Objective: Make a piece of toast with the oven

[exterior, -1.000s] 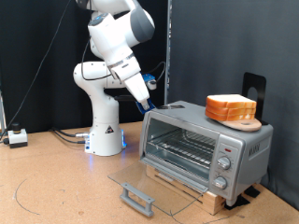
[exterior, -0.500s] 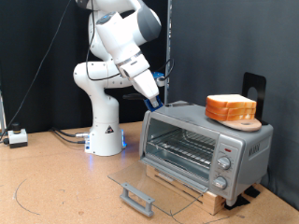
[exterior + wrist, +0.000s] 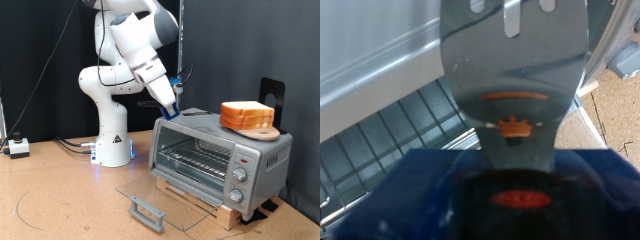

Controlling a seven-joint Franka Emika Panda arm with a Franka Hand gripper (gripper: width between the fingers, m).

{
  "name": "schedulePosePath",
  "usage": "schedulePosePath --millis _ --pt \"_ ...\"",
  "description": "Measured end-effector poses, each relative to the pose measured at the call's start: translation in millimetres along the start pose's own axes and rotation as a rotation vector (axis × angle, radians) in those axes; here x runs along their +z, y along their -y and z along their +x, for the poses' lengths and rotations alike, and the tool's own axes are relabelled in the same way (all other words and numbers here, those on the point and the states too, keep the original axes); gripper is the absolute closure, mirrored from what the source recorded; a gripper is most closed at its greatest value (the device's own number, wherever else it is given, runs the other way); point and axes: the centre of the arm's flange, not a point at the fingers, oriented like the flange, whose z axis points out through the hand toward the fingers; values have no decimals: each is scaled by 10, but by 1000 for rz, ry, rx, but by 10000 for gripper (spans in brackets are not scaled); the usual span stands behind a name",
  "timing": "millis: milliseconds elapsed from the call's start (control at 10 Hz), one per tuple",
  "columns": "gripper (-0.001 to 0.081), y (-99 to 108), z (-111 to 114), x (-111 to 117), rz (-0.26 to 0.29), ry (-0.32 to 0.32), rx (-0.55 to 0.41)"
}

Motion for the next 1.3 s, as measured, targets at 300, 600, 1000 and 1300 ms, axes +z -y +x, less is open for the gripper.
schedulePosePath --millis 300,600,1000,1300 --pt "411 10 113 51 2 -6 -1" --pt "411 46 202 116 14 -3 -1" --pt "411 138 296 165 32 -10 -11" --pt "411 192 341 181 34 -10 -10"
